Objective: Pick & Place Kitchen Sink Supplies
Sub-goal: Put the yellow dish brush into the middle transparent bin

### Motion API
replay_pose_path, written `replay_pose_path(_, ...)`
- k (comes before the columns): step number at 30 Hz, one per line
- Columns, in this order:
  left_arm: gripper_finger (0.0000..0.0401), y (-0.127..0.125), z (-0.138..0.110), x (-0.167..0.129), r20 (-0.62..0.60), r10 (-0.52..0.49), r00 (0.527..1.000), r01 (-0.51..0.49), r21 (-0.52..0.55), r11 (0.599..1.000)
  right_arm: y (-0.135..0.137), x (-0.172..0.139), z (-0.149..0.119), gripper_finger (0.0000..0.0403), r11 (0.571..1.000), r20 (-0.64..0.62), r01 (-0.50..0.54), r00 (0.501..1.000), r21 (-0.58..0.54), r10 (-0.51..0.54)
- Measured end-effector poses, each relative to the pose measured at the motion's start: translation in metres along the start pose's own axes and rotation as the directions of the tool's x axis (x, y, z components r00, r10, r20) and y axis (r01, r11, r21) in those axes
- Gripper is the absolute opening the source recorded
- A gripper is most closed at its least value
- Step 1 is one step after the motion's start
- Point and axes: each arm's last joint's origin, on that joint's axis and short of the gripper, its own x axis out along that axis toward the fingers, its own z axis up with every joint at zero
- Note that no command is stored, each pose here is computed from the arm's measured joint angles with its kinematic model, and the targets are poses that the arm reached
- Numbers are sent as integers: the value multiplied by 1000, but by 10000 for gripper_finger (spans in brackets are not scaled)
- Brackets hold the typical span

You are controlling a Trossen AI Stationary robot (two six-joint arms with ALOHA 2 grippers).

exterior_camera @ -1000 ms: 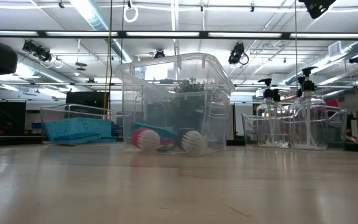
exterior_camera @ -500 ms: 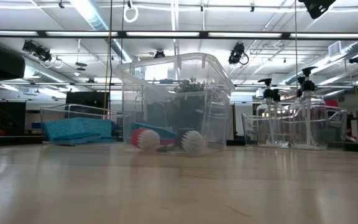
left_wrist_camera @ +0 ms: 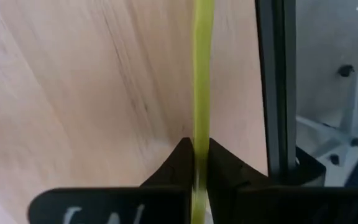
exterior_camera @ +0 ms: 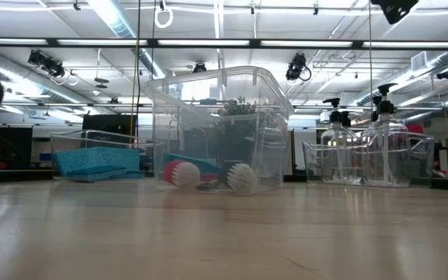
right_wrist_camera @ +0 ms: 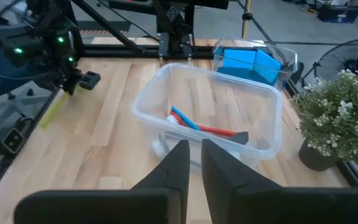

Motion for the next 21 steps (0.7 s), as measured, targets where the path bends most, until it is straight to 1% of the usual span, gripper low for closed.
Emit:
replay_pose_path(2,22,1,2,-3,-11,-11,1000,12,11,1000,0,1,0,43,1000,-5,15,1000,-1,-15)
replay_pose_path(7,26,7,5,-18,-30,4,1000,-4,2,1000,0,6,2,43,1000,-10,17,1000,-20,-17)
replay_pose_path(12,22,15,4,-50,5,3,1000,-3,-8,1000,1,10,2,43,999,-26,16,1000,-28,-17)
replay_pose_path(21,27,43,-12,-118,81,72,994,-66,-79,995,1,12,2,42,999,-33,16,999,-30,-17)
